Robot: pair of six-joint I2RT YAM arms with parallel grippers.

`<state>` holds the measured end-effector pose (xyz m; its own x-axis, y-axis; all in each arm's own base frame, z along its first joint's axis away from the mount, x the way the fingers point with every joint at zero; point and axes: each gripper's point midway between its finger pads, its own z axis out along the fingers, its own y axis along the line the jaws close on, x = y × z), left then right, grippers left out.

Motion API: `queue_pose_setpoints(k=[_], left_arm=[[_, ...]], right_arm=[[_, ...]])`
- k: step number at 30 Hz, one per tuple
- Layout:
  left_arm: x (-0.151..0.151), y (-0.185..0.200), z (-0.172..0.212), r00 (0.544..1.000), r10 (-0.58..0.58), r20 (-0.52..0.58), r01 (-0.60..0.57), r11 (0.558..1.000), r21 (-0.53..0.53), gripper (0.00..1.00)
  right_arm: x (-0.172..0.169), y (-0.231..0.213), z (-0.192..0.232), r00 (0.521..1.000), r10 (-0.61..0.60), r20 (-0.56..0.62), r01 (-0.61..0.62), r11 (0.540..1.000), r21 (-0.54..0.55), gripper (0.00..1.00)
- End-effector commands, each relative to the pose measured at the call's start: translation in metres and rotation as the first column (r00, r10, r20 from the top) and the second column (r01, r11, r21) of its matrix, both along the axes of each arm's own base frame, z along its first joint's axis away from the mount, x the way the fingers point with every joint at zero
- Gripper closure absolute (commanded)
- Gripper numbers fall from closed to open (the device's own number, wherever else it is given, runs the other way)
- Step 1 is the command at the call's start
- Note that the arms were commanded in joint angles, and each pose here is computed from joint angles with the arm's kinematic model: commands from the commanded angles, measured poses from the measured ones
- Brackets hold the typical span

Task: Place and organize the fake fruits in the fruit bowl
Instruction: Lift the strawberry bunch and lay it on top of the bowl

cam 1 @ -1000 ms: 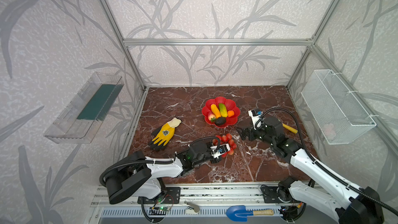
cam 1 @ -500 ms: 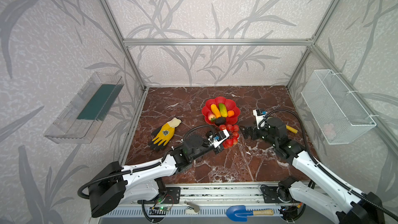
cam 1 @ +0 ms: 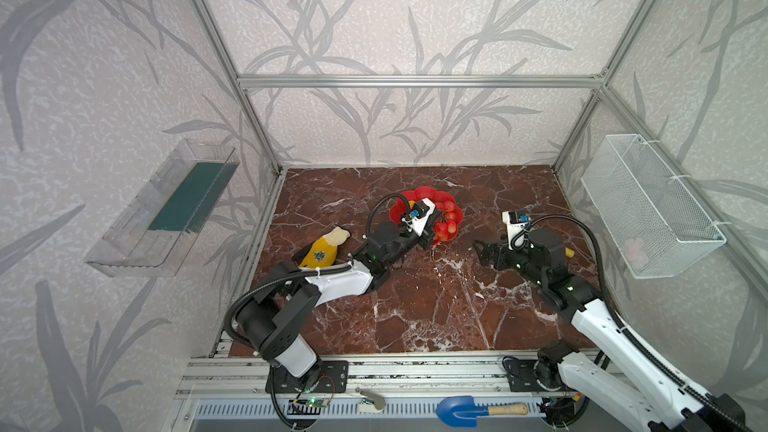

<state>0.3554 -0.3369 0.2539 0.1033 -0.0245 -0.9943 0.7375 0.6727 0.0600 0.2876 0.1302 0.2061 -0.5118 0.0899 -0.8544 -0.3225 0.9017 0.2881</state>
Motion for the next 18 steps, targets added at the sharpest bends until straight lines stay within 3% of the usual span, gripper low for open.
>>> queue_pose_setpoints(k=[1,7,11,18], left_arm=[[0.013,0.0,0.045,0.995,-0.016,0.094,0.032,0.986,-0.163,1.0],[0.038,0.002,0.019,0.993,0.005,0.117,0.021,0.976,-0.219,1.0],[0.054,0.007,0.005,0.993,0.078,0.092,-0.057,0.975,-0.216,1.0],[0.062,0.014,0.03,0.978,0.127,0.167,-0.102,0.983,-0.15,1.0]], right_arm=[[-0.006,-0.008,-0.004,1.0,-0.007,-0.01,0.007,1.0,-0.014,0.01],[-0.006,-0.013,-0.004,1.0,-0.016,-0.008,0.016,1.0,-0.024,0.01],[-0.004,-0.015,-0.005,1.0,-0.017,-0.009,0.017,0.999,-0.028,0.01],[-0.001,-0.02,-0.002,1.0,-0.025,-0.005,0.025,0.999,-0.026,0.01]])
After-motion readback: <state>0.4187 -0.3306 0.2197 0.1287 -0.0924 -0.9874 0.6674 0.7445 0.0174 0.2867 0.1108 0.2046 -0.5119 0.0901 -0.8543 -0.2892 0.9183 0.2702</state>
